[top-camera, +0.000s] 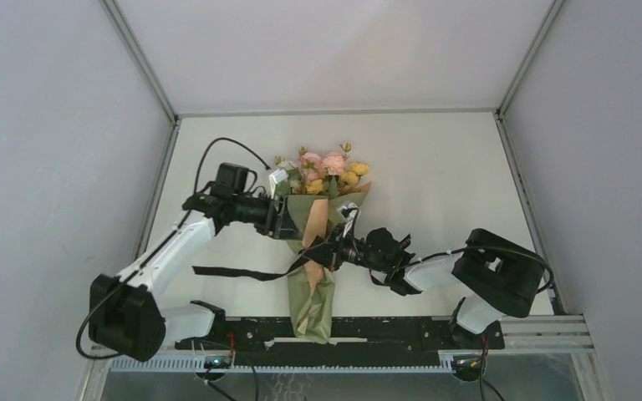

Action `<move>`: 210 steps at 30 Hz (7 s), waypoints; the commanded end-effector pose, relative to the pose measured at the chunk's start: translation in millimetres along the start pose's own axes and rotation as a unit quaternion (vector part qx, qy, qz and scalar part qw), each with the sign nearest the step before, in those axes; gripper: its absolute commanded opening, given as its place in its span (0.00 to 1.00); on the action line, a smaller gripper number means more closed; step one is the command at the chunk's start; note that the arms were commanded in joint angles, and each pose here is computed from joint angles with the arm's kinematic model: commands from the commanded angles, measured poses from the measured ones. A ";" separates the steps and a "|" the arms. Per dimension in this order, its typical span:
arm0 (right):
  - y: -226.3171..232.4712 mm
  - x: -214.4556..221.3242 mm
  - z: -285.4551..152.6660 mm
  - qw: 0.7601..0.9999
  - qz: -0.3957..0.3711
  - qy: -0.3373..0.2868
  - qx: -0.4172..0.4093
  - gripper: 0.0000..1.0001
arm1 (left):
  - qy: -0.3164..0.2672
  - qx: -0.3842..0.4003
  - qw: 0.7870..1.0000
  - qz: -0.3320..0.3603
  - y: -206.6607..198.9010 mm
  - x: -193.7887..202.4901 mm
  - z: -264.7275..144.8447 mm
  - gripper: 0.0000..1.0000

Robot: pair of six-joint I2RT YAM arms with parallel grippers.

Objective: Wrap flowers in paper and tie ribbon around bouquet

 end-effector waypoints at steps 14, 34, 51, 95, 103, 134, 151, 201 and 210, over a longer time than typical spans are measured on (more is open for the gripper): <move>78.6 -16.7 -8.8 0.992 0.030 0.073 -0.102 0.00 | -0.167 -0.008 0.924 0.345 -24.5 23.7 -17.4 0.83; 69.4 -31.5 -3.0 0.988 0.102 0.061 -0.102 0.00 | -0.318 -0.060 0.911 0.255 -17.2 19.0 31.2 0.64; 54.0 -28.2 -3.6 0.991 0.102 0.064 -0.066 0.05 | -0.320 -0.048 0.913 0.249 -17.0 -0.2 62.0 0.42; 50.1 -69.1 -31.4 0.998 -0.024 0.053 0.037 0.00 | -0.283 -0.028 0.887 0.364 -23.7 26.4 55.8 0.18; 35.3 -69.8 -52.8 0.991 -0.074 0.106 0.021 0.00 | -0.253 0.026 0.874 0.415 -42.0 36.2 38.9 0.68; 45.6 -66.5 -51.6 0.985 -0.092 0.135 -0.047 0.11 | -0.293 0.062 0.850 0.434 -52.4 -13.3 58.6 0.13; -114.1 -69.3 -178.4 0.849 0.156 0.010 0.505 0.46 | -0.308 -0.029 0.853 0.419 -30.9 -0.1 46.8 0.00; 131.2 -146.3 87.3 0.987 -0.110 0.100 0.060 0.00 | -0.265 0.000 0.834 0.484 -36.4 34.5 46.0 0.00; 114.4 -138.9 88.8 0.980 -0.090 0.169 0.045 0.60 | -0.265 -0.009 0.843 0.469 -33.1 35.0 45.8 0.00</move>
Point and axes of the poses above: each gripper's point midway between its finger pads, its own z axis out along the fingers, its own y axis along the line the jaws close on, x = y × z, the point moved 2 cm from there along -z, back along the fingers, and after that the axes turned 13 degrees about z, right-handed, at the moved point
